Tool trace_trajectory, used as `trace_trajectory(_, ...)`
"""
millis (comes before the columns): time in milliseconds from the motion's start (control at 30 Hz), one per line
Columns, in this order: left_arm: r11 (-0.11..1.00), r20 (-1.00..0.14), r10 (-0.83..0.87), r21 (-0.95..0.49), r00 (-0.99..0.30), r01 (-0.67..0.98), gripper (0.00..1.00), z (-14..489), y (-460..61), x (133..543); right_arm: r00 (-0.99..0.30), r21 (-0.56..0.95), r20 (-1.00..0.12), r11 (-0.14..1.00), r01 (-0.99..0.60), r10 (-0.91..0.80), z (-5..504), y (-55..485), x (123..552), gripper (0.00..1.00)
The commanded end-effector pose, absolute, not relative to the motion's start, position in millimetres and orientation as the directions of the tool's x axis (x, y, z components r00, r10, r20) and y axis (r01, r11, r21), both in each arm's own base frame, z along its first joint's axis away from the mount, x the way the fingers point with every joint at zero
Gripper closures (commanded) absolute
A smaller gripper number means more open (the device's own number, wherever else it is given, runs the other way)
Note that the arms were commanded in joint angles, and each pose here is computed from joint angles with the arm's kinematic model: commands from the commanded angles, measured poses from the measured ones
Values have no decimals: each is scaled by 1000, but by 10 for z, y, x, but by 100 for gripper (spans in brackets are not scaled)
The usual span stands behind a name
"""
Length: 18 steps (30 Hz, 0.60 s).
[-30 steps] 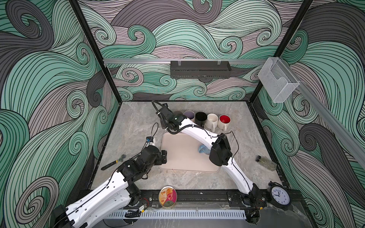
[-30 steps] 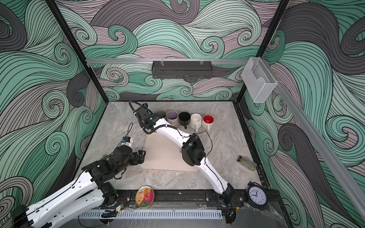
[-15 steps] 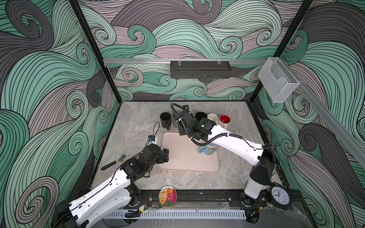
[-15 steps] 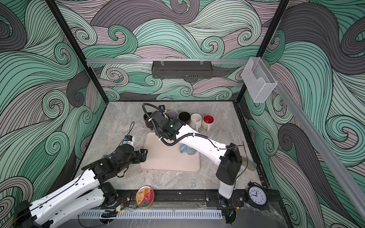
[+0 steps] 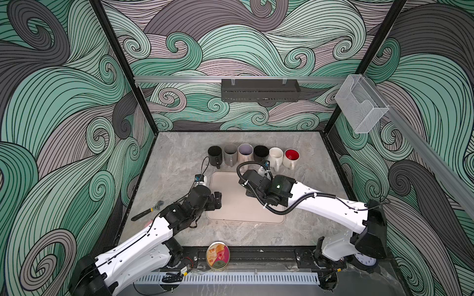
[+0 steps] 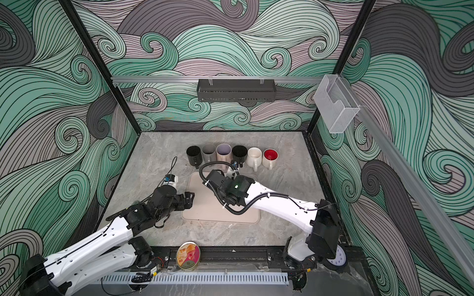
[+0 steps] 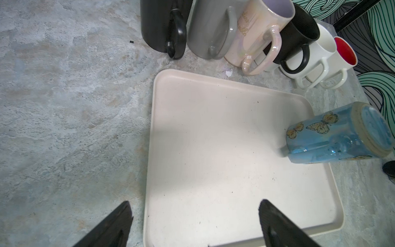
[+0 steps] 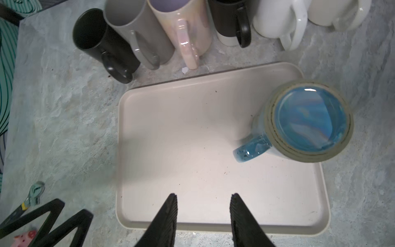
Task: Turn the mug right side up
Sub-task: Place the mug at the top-center of the table, then rotate the mug on the tray.
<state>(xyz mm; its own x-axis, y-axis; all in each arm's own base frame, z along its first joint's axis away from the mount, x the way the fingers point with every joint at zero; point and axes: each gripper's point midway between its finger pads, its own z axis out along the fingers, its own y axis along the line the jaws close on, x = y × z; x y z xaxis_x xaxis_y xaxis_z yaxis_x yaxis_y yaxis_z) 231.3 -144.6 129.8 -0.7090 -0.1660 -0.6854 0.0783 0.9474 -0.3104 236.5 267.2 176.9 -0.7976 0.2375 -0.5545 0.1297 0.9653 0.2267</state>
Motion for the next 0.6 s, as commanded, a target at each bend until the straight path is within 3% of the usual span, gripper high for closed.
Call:
trace_trajectory(0,946,-695,-165,-313,-700,88,6,1351,-1460,2345,-737,307,-540,910,277,406,1701,2518,2365,55)
trace_trajectory(567,954,-701,-159,-291,-696,75,6,1331,-1408,2350,-709,445,-382,790,421,593,1162,2546,2543,51)
